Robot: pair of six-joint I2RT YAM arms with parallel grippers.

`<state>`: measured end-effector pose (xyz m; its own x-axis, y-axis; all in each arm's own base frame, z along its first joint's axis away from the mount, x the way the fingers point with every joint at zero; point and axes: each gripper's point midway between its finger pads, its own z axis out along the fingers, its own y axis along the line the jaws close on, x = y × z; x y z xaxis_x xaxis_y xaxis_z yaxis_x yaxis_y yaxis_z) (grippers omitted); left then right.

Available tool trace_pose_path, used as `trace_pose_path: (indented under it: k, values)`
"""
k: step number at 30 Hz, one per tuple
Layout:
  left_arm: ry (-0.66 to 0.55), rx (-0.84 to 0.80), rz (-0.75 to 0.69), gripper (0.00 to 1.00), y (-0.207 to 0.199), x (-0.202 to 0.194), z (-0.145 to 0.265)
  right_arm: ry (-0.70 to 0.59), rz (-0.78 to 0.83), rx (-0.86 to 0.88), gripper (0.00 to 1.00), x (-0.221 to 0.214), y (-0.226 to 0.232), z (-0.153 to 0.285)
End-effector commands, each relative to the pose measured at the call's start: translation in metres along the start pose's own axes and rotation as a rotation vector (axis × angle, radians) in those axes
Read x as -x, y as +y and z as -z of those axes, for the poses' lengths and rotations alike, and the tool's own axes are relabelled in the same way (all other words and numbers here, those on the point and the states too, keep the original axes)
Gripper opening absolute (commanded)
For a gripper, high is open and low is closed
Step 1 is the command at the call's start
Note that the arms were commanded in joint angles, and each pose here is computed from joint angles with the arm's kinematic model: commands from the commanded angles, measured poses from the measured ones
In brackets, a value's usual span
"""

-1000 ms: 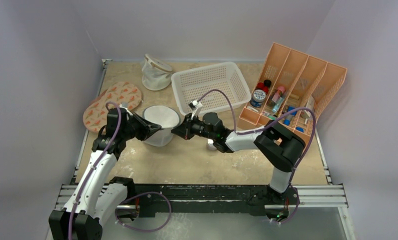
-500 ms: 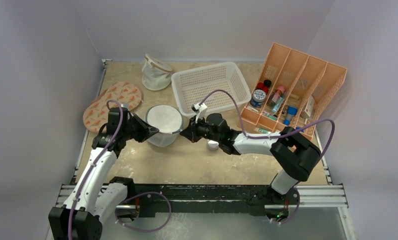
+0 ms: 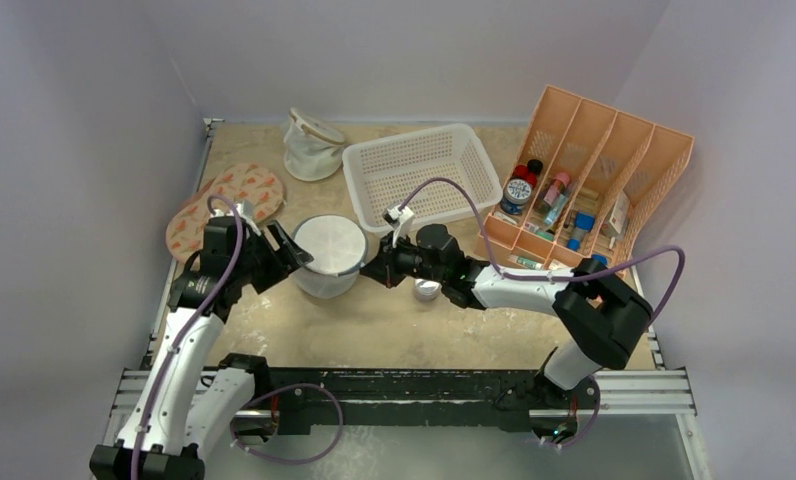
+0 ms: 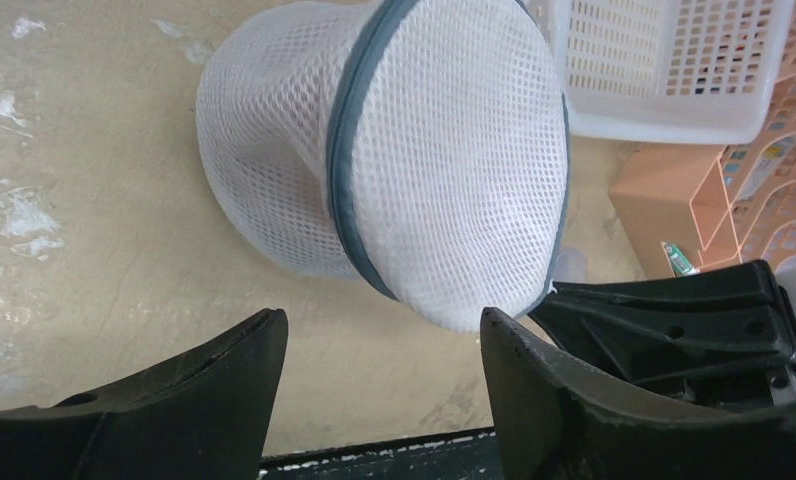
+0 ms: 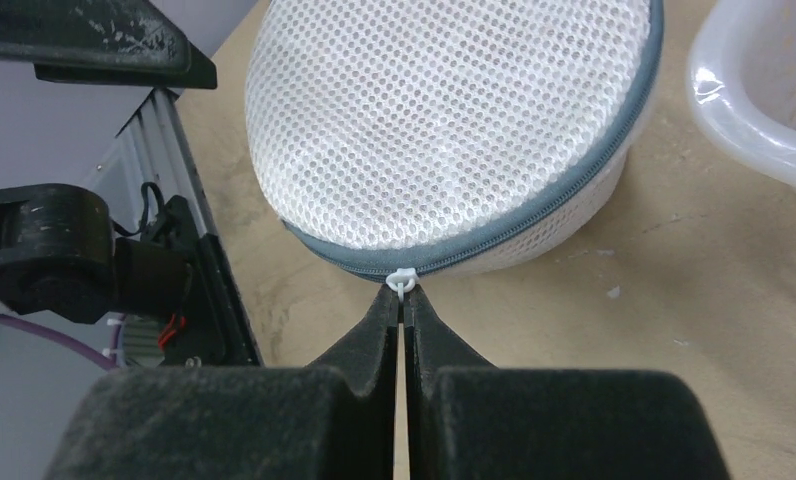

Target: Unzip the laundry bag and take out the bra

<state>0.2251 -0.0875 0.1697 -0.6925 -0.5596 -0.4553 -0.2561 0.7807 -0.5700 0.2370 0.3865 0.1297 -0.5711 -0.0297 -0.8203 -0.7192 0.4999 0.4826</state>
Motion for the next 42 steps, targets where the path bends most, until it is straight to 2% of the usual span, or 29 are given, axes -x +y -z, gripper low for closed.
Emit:
trace_pose_path:
  k: [1,6,9,15,20,25,32,38,42]
  values:
    - [0.030,-0.070,-0.003,0.72,-0.007,-0.018,0.011,-0.083,-0.011,0.111,0.00,0.033,0.028,-0.002]
    - [0.015,-0.152,0.074,0.77,-0.019,-0.025,0.016,-0.096,-0.018,0.166,0.00,0.037,0.038,-0.003]
    - [0.035,-0.215,0.130,0.77,-0.030,-0.027,0.005,-0.096,-0.017,0.187,0.00,0.036,0.043,-0.001]
    - [0.039,-0.235,0.138,0.74,-0.045,-0.020,-0.012,-0.080,-0.006,0.205,0.00,0.031,0.050,-0.003]
    - [0.071,-0.199,0.077,0.58,-0.055,-0.029,-0.027,-0.058,0.011,0.208,0.00,0.026,0.056,-0.009]
    - [0.057,-0.111,0.020,0.36,-0.042,-0.026,-0.031,-0.038,0.007,0.133,0.00,0.016,0.041,-0.009]
    - [0.093,-0.072,-0.002,0.11,-0.032,-0.034,-0.041,0.010,-0.019,0.055,0.00,-0.005,0.023,0.000]
    - [0.098,-0.069,-0.017,0.00,-0.030,-0.035,-0.043,-0.020,-0.046,-0.074,0.00,-0.008,-0.005,0.011]
    - [0.114,-0.061,-0.034,0.00,-0.027,-0.038,-0.044,-0.030,-0.057,-0.129,0.00,-0.009,-0.029,0.021]
